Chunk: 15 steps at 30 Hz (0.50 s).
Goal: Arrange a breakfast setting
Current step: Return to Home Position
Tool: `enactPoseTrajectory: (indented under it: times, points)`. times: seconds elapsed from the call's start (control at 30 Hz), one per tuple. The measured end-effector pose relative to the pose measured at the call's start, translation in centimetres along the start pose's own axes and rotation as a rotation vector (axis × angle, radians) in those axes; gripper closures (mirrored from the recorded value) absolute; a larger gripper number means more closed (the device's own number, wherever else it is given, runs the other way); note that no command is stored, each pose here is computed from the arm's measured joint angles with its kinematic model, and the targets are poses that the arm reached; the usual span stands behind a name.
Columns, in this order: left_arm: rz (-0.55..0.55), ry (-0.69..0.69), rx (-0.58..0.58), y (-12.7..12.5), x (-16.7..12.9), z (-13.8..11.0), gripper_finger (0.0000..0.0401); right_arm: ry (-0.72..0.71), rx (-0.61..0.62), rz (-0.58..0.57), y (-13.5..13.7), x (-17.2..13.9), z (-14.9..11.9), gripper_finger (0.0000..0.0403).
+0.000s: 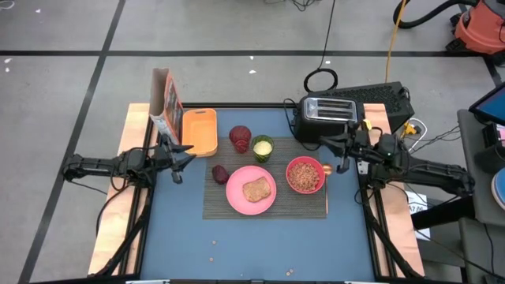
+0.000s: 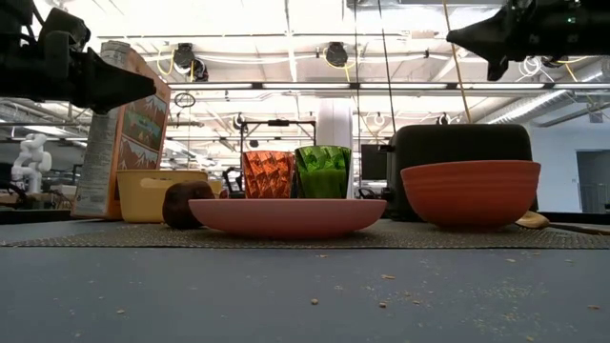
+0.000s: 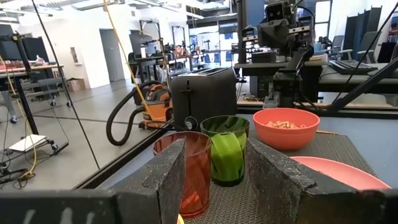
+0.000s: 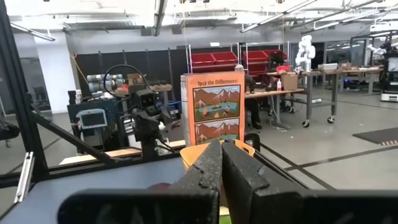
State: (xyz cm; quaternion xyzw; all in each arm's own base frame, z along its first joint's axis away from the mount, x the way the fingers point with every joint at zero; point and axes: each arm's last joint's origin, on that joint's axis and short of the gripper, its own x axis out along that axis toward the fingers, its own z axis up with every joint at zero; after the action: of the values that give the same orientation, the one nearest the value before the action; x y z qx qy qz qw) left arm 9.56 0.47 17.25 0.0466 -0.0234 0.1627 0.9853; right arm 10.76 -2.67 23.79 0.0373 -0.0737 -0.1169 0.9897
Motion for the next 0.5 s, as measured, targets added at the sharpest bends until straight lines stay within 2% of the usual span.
enactPoseTrajectory:
  times: [0.5]
  points:
    - [0.0,0.001,-0.003,0.0,0.0,0.0,0.0228,0.005,0.0,0.0,0.0,-1.8,-0.1,0.04]
